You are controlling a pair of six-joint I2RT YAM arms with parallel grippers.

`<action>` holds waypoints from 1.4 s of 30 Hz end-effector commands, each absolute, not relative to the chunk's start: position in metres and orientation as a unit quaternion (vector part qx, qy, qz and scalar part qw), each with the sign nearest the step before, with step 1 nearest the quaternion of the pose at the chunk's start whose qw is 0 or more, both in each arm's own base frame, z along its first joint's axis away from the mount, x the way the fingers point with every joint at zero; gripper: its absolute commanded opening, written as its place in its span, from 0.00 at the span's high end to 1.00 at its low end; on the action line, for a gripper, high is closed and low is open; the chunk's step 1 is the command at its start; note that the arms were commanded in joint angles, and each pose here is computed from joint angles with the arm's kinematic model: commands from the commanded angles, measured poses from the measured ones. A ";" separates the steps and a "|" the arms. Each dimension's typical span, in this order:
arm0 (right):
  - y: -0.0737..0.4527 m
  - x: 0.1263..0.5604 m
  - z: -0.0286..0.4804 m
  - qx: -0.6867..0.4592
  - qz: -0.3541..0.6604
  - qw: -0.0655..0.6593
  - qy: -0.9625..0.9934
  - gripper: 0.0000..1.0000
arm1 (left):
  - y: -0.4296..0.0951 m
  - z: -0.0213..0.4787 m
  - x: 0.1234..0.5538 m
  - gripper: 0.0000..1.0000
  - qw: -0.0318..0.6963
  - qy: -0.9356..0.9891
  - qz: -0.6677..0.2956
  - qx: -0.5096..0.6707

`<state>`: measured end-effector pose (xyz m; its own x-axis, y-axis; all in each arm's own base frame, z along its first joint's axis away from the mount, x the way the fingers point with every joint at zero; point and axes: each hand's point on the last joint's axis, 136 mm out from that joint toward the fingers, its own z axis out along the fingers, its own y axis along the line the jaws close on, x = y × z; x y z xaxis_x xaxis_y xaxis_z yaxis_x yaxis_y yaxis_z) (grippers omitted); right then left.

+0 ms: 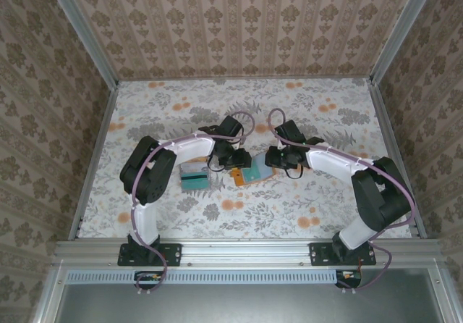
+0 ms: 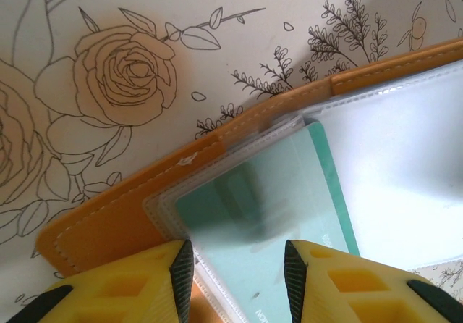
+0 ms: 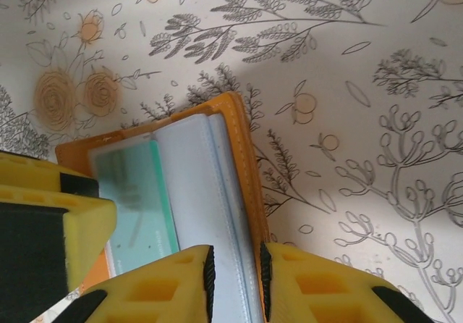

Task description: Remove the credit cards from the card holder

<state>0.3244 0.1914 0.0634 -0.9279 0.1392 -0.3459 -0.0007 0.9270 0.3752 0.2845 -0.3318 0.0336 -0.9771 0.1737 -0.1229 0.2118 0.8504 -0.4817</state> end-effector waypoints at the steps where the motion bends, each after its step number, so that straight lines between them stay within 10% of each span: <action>1: 0.218 0.324 0.075 0.017 0.229 0.181 0.956 0.72 | -0.336 0.028 0.283 0.59 0.026 0.962 -0.253 0.098; 10: 0.192 0.329 0.090 0.030 0.167 0.229 0.959 0.68 | -0.336 0.029 0.283 0.59 0.028 0.962 -0.252 0.097; 42: 0.234 0.318 0.030 0.023 0.286 0.069 0.955 0.78 | -0.338 0.030 0.284 0.60 0.029 0.962 -0.252 0.100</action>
